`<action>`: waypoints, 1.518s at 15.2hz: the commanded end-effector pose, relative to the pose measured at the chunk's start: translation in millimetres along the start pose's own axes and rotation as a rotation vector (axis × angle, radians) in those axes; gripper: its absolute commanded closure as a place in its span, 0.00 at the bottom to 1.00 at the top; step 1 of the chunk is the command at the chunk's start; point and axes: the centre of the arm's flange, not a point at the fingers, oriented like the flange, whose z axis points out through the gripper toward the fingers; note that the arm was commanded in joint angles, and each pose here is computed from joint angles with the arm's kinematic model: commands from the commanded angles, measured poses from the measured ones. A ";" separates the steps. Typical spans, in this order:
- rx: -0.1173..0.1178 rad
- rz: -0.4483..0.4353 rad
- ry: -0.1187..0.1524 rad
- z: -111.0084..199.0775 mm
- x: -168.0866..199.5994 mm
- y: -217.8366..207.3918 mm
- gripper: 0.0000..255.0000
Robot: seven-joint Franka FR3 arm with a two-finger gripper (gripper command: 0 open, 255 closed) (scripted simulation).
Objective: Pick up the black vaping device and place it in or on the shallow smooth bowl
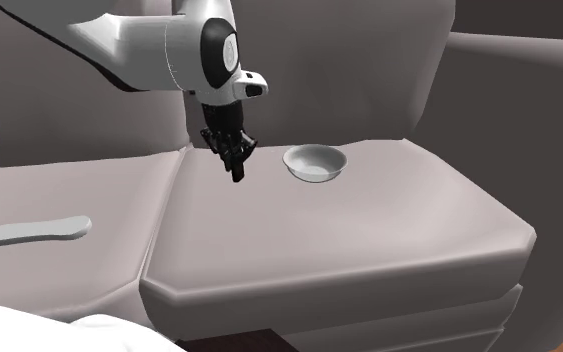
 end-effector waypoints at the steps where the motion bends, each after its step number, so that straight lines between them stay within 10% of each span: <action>1: 0.000 0.000 0.000 -10.8 1.8 -0.1 1.00; 5: 0.000 0.000 0.000 -28.2 4.1 -0.8 1.00; 23: 0.000 0.000 0.000 3.2 226.2 77.7 1.00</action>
